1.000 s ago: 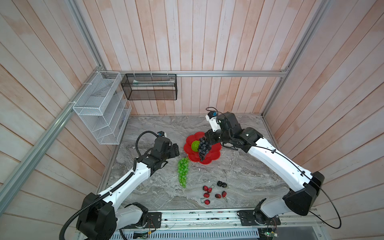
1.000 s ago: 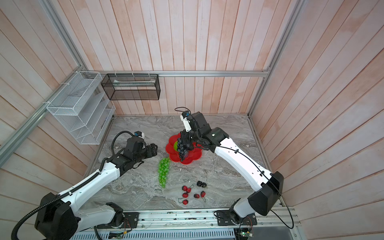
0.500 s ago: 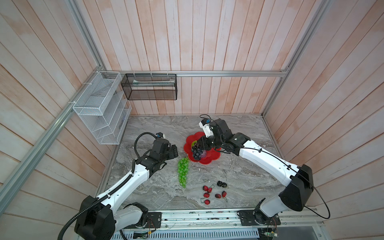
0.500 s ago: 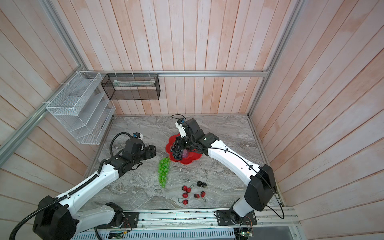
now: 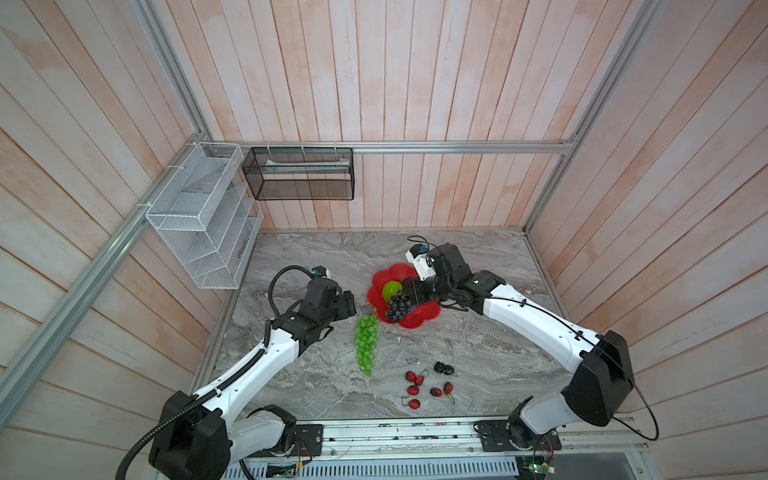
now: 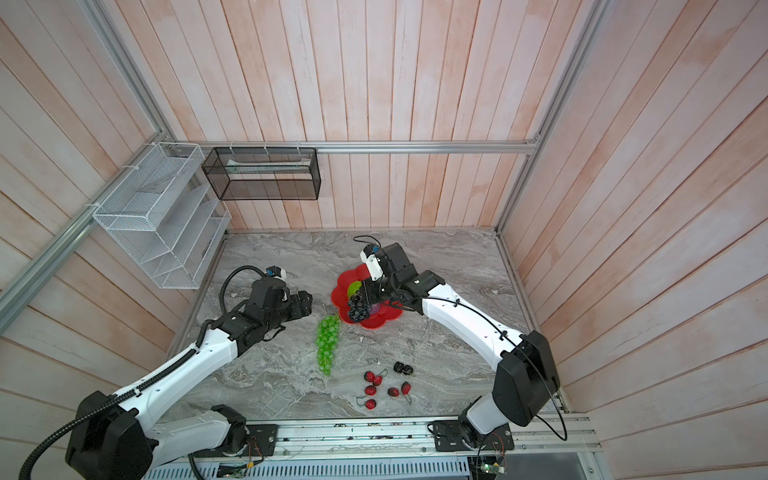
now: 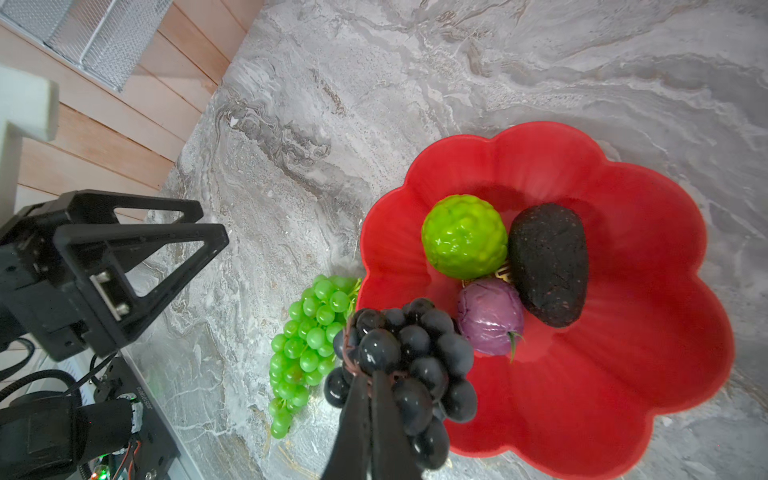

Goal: Place and organize the fake fruits in the fruit bowl
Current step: 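Lower the dark grapes with the right gripper into the red bowl, then open the right gripper to release the grapes and lift away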

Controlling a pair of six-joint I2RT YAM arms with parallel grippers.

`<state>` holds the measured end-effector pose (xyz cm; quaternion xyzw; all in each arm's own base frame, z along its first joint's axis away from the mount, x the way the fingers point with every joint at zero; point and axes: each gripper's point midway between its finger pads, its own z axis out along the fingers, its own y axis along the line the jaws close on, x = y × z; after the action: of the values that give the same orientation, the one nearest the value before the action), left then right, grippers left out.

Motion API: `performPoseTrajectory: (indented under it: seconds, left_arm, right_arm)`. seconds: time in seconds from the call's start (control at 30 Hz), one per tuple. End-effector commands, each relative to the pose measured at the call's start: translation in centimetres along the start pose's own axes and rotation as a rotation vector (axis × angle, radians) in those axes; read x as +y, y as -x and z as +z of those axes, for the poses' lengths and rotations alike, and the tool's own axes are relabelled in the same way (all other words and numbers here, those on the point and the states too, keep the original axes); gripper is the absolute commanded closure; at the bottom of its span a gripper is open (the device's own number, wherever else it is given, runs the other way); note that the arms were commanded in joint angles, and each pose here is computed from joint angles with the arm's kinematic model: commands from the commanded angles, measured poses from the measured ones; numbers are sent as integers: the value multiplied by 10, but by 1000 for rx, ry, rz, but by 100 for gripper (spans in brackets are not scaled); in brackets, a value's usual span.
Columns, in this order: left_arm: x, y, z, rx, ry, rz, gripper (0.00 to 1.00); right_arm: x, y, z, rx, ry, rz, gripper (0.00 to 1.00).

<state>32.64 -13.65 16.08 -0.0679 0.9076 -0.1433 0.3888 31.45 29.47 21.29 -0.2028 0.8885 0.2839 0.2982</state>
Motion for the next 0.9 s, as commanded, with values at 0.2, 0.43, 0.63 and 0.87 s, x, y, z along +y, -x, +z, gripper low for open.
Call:
performPoseTrajectory:
  seconds: [0.2, 0.43, 0.63, 0.87]
  left_arm:
    - [-1, 11, 3, -16, 18, -4, 12]
    - [-3, 14, 5, -14, 19, -3, 12]
    - [-4, 13, 9, -4, 18, -2, 12]
    - [-3, 13, 9, -1, 25, 0, 12]
  right_arm:
    - [-4, -4, -9, -28, 120, -48, 100]
    - [-32, -12, -5, -36, 139, -18, 100]
    - [-59, -10, -3, -55, 125, 2, 100]
    - [-79, -15, 12, -39, 169, 10, 100]
